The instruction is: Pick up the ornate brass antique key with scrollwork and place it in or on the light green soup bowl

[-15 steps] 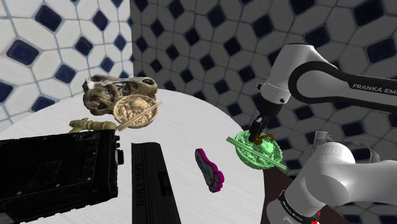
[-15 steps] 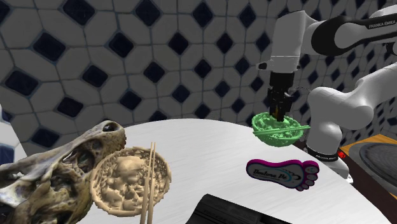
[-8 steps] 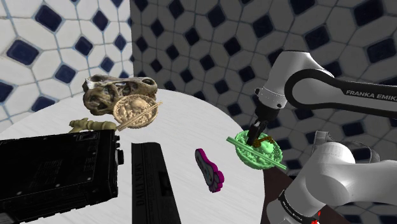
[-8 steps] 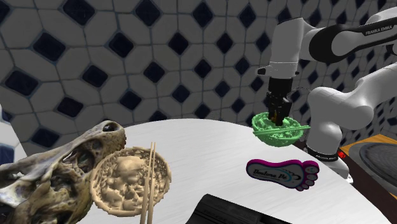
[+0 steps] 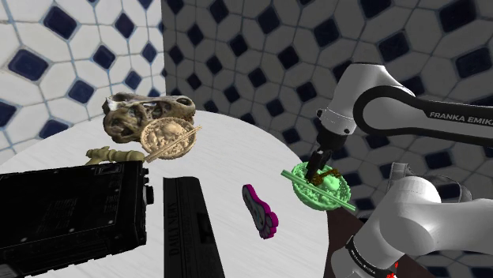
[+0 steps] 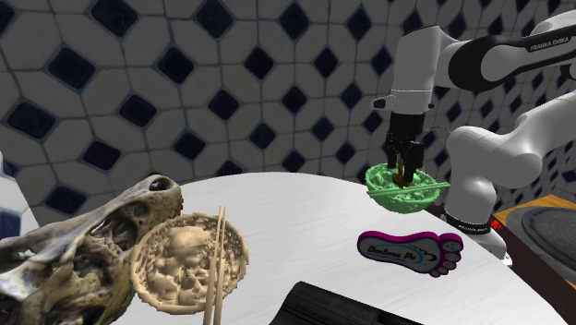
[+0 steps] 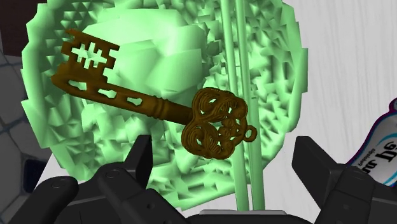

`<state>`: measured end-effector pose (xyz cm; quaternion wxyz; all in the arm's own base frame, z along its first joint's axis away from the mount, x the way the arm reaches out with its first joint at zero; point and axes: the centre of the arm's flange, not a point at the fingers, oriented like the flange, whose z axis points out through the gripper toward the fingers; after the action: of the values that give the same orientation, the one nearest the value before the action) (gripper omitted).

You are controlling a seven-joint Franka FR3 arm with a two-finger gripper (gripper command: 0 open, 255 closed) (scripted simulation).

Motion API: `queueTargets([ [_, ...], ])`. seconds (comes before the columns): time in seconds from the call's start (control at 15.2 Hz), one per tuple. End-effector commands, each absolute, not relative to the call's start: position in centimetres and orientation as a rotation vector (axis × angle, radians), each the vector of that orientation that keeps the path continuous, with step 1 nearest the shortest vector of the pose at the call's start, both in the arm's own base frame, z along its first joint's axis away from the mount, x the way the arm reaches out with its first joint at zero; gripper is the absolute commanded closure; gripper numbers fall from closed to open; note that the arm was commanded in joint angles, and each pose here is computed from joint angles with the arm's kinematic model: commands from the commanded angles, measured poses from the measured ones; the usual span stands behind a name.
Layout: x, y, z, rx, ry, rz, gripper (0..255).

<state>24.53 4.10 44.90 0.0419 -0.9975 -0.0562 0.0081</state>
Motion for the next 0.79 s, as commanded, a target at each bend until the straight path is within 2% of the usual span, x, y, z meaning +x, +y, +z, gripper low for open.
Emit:
queueTargets([
  [0.0, 24.5, 4.1, 44.9, -3.053, -0.172, 0.025, 0],
  [0.26, 24.6, 3.7, 49.9, -3.053, -0.172, 0.025, 0],
  [0.73, 24.6, 3.7, 49.9, -3.053, -0.172, 0.025, 0],
])
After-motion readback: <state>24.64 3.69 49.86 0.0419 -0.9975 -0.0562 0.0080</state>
